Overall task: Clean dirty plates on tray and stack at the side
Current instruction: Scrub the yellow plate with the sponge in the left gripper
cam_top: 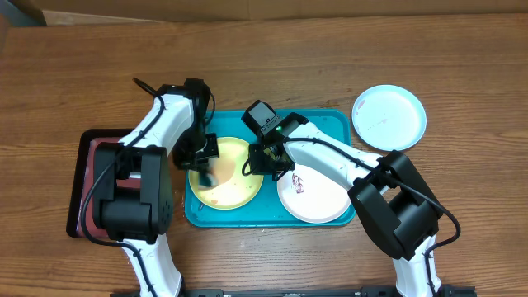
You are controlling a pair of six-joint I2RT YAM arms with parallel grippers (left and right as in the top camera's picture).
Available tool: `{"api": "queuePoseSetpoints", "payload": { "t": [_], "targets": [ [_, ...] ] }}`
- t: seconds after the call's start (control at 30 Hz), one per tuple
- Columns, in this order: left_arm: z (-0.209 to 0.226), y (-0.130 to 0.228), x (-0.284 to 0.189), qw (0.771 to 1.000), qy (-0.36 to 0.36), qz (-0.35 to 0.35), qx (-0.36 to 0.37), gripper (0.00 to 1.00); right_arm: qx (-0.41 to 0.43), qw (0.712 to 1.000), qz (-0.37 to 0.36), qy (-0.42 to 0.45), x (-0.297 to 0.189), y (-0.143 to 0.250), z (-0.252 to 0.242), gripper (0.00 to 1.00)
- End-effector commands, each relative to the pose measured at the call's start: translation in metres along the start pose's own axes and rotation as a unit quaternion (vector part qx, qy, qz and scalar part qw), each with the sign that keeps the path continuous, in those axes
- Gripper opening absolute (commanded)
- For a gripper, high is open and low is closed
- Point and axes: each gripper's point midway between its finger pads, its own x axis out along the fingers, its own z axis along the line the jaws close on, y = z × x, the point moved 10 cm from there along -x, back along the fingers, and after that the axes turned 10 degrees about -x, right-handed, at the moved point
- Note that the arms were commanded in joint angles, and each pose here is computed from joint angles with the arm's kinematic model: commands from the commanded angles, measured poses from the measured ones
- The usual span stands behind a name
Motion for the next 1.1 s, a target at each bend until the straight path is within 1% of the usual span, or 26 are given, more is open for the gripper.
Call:
{"api": "queuePoseSetpoints", "payload": {
  "t": [0.0, 0.1, 0.17, 0.23, 0.27, 0.3, 0.33, 0.37, 0.43, 0.53, 0.63, 0.8, 0.9, 0.97, 1.03, 1.07],
  "targets": [
    [0.022, -0.017, 0.006, 0.987, -0.138, -0.061, -0.053, 0.04, 0.010, 1.000, -0.013, 0.026, -0.004, -0.003, -0.007, 0.04],
    [0.018, -0.023, -0.016, 0.988, -0.123, -0.072, -0.054, 0.04, 0.010, 1.000, -0.013, 0.026, -0.004, -0.003, -0.007, 0.04],
    [0.012, -0.025, -0.030, 0.992, -0.095, -0.070, -0.044, 0.04, 0.010, 1.000, -0.013, 0.026, -0.004, -0.003, -0.007, 0.04],
    [-0.002, -0.025, -0.045, 0.999, -0.008, -0.042, 0.017, 0.04, 0.010, 1.000, -0.013, 0.026, -0.004, -0.003, -0.007, 0.04],
    [-0.010, -0.023, -0.050, 0.997, 0.044, -0.026, 0.057, 0.04, 0.010, 1.000, -0.013, 0.026, -0.004, -0.003, -0.007, 0.04],
    [-0.020, -0.020, -0.056, 0.988, 0.114, -0.006, 0.101, 0.04, 0.010, 1.000, -0.013, 0.025, -0.004, -0.003, -0.007, 0.04],
    [-0.027, -0.017, -0.059, 0.979, 0.160, 0.009, 0.124, 0.04, 0.009, 1.000, -0.014, 0.025, -0.004, -0.003, -0.007, 0.04],
    [-0.031, -0.016, -0.060, 0.973, 0.188, 0.017, 0.130, 0.04, 0.009, 1.000, -0.014, 0.025, -0.004, -0.003, -0.007, 0.04],
    [-0.035, -0.013, -0.059, 0.966, 0.220, 0.032, 0.131, 0.04, 0.009, 1.000, -0.014, 0.025, -0.004, -0.003, -0.007, 0.04],
    [-0.039, -0.007, -0.052, 0.964, 0.224, 0.045, 0.136, 0.04, 0.009, 1.000, -0.015, 0.024, -0.004, -0.003, -0.007, 0.04],
    [-0.045, 0.000, -0.032, 0.965, 0.218, 0.057, 0.132, 0.04, 0.009, 1.000, -0.017, 0.024, -0.004, -0.004, -0.007, 0.04],
    [-0.044, 0.004, 0.000, 0.971, 0.211, 0.061, 0.095, 0.04, 0.009, 1.000, -0.015, 0.025, -0.004, -0.003, -0.007, 0.04],
    [-0.038, 0.007, 0.020, 0.980, 0.177, 0.055, 0.067, 0.04, 0.009, 1.000, -0.014, 0.025, -0.004, -0.003, -0.007, 0.04],
    [-0.031, 0.010, 0.030, 0.986, 0.143, 0.051, 0.062, 0.04, 0.009, 1.000, -0.014, 0.025, -0.004, -0.003, -0.007, 0.04],
    [-0.020, 0.011, 0.038, 0.995, 0.077, 0.034, 0.047, 0.04, 0.009, 1.000, -0.014, 0.025, -0.004, -0.003, -0.007, 0.04],
    [-0.012, 0.010, 0.039, 0.999, 0.027, 0.020, 0.027, 0.04, 0.009, 1.000, -0.014, 0.025, -0.004, -0.003, -0.007, 0.04]
  ]
}}
